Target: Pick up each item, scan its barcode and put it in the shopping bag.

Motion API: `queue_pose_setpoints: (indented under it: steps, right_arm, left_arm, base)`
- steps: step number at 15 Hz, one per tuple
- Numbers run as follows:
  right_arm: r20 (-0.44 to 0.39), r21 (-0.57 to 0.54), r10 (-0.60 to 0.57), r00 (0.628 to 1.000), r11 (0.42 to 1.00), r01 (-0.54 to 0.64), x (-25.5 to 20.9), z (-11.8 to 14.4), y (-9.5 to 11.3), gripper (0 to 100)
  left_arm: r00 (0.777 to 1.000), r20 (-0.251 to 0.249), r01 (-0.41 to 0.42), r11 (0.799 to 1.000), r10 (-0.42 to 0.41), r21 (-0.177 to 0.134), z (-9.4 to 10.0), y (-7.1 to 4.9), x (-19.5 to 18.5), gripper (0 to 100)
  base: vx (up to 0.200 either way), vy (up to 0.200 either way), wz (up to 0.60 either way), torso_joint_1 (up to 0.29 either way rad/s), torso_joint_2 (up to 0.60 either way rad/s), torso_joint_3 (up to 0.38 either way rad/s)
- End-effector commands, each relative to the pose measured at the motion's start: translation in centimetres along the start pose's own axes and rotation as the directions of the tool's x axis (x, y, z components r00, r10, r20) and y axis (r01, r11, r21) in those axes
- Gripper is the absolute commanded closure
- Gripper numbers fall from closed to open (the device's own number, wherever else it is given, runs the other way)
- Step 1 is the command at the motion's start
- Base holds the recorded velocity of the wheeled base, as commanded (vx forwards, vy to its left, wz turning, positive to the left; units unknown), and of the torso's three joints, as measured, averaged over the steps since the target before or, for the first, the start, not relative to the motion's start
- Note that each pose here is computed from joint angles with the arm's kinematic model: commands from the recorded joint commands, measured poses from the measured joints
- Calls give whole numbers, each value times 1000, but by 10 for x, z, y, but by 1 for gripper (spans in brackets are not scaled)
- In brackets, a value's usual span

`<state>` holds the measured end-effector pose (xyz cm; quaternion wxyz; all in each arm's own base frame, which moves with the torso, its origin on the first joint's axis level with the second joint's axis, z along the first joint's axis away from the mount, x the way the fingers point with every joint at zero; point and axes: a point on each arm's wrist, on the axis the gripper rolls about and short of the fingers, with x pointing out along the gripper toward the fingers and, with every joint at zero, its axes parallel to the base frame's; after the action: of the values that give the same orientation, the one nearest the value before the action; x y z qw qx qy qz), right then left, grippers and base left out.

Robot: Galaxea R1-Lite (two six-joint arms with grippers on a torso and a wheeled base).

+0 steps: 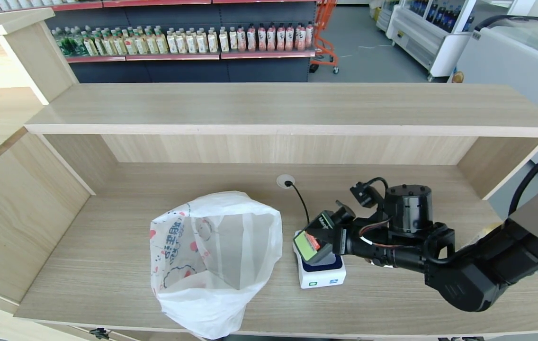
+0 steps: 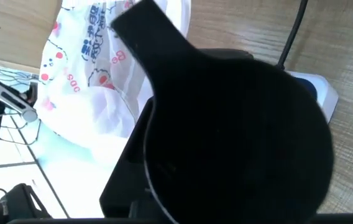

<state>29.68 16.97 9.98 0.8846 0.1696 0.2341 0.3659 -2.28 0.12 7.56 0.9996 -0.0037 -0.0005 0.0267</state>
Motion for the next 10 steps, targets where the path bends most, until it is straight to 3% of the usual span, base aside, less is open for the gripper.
queue_pose_setpoints:
  steps: [1, 3, 4, 5, 6, 7, 10]
  right_arm:
    - [135, -2, 111, 985, 994, -112, -32, 40, 45, 100]
    - [156, -109, 156, 975, 984, -140, -81, 62, 82, 100]
    - [138, -179, 150, 979, 976, -124, -92, 59, 86, 100]
    - [90, -326, 120, 989, 942, -85, -99, 44, 81, 100]
    - [73, -395, 106, 992, 916, -69, -101, 37, 77, 100]
    - [39, -539, 85, 996, 841, -50, -105, 18, 69, 100]
    - [8, -702, 75, 997, 710, -48, -111, -7, 62, 100]
  left_arm:
    - [1000, 1, 0, 1000, 0, 0, 0, 0, 0, 0]
    - [1000, 1, 1, 1000, -1, 0, 0, 0, 0, 0]
    - [1000, 1, 0, 1000, 0, 0, 0, 0, 0, 0]
    - [1000, 1, 1, 1000, -1, 0, 0, 0, 0, 0]
    - [1000, 1, 0, 1000, 0, -2, 0, 0, 0, 0]
    - [1000, 1, 0, 1000, 0, -2, 0, 0, 0, 0]
    - [1000, 1, 0, 1000, 0, -2, 0, 0, 0, 0]
  base:
    - [0, 0, 0, 0, 0, 0]
    - [0, 0, 0, 0, 0, 0]
    - [0, 0, 0, 0, 0, 0]
    - [0, 0, 0, 0, 0, 0]
    - [0, 0, 0, 0, 0, 0]
    - [0, 0, 0, 0, 0, 0]
    - [0, 0, 0, 0, 0, 0]
